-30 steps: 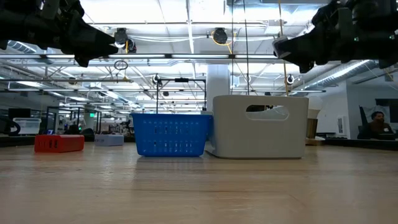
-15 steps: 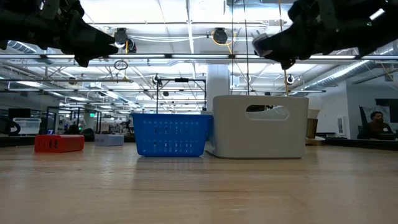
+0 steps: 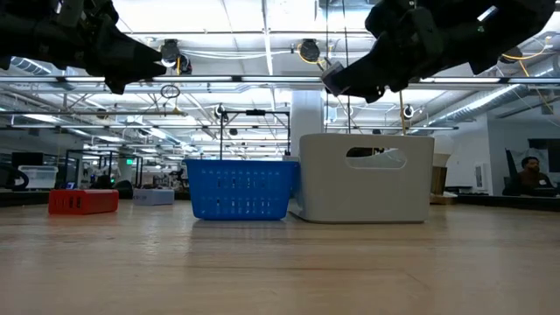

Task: Pick & Place Office items
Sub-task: Put the violet charger adapter into the gray bin

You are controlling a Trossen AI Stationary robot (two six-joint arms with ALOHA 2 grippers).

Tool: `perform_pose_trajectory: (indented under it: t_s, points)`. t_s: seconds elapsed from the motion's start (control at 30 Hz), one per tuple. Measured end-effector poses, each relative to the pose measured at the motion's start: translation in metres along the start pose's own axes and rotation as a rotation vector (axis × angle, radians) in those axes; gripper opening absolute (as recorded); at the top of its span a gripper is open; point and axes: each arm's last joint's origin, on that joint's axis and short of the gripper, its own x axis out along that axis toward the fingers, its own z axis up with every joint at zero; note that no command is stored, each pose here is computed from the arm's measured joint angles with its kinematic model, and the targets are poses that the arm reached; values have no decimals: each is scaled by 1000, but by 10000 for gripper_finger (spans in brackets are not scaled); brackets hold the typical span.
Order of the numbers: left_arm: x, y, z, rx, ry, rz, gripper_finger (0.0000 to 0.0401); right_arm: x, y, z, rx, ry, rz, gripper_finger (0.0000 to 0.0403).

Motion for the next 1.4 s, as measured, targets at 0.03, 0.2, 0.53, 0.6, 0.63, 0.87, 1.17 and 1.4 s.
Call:
perform_pose_trajectory:
  t_s: [0.03,0.2,0.53,0.6,0.63,0.87,1.17,1.4]
  points:
    - [0,0,0,0,0,0,184,0,-1,0,-1,1,-2,139]
    - [0,0,0,0,0,0,184,-1,-1,1,-2,-6,-1,138]
    - [0,0,0,0,0,0,184,4,-3,24,6,95,-52,136]
    - [0,0,0,0,1,0,184,4,-3,29,9,154,-50,136]
    - [0,0,0,0,1,0,184,3,-4,31,14,172,-52,136]
    - [0,0,0,0,0,0,184,1,-7,42,39,261,-151,136]
    - [0,0,0,0,1,0,184,20,-10,53,33,441,-179,136]
    - [0,0,0,0,0,0,184,48,-20,29,55,572,-172,136]
